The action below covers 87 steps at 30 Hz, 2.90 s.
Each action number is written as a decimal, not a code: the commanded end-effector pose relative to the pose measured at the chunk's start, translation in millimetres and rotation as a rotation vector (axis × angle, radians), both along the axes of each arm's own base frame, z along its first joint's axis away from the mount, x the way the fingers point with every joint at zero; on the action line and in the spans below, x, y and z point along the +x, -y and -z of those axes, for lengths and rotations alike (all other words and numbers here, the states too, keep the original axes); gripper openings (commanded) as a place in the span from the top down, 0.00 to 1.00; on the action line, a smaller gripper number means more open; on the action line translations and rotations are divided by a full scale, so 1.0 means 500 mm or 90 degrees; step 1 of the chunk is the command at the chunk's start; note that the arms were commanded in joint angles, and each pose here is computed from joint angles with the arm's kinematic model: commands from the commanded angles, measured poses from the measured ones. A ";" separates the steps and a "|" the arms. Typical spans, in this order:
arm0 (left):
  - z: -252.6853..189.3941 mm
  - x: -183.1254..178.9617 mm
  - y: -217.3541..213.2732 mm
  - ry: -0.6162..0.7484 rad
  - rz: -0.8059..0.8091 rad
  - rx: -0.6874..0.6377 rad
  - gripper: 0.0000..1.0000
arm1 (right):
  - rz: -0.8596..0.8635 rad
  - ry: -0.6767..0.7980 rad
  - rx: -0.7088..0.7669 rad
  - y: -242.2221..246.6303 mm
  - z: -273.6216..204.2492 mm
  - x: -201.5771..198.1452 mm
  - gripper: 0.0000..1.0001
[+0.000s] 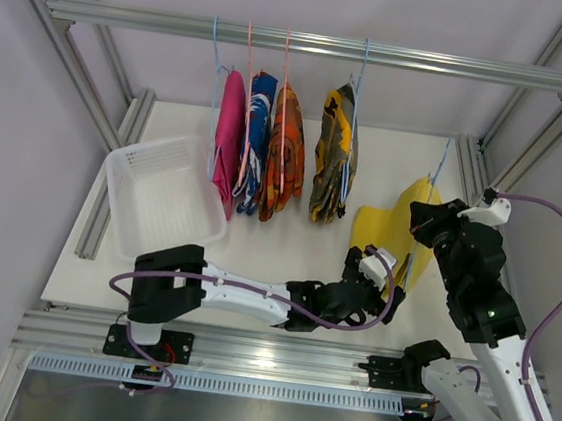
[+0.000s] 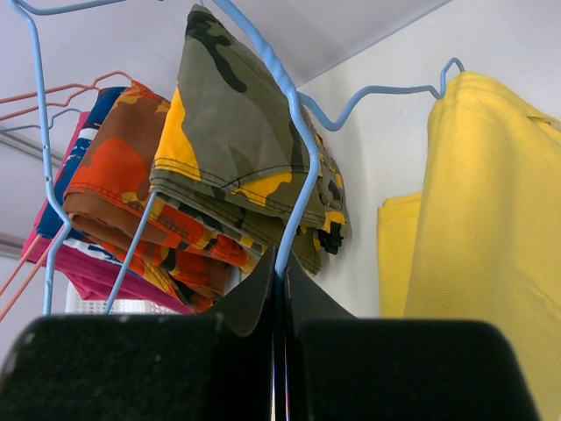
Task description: Remove the trousers from the hanger
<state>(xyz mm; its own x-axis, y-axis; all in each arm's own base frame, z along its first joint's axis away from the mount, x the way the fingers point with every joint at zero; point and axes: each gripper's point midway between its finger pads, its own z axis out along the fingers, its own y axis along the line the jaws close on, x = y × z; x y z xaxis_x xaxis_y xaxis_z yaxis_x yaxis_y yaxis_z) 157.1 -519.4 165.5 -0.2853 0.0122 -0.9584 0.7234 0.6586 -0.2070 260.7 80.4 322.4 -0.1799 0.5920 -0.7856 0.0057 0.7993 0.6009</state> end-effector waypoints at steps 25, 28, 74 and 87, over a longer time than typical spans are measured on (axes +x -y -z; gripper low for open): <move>0.008 0.124 0.024 0.005 -0.076 -0.019 0.11 | -0.062 0.092 0.029 -0.019 -0.091 -0.028 1.00; -0.012 0.136 0.027 0.022 -0.094 -0.021 0.16 | -0.069 0.087 0.030 -0.024 -0.081 -0.026 1.00; -0.190 0.219 -0.089 0.134 -0.213 -0.077 0.99 | -0.071 0.013 0.067 -0.021 0.060 -0.063 1.00; -0.298 0.190 -0.132 0.144 -0.195 -0.098 0.99 | -0.059 -0.002 0.094 -0.028 0.139 -0.039 1.00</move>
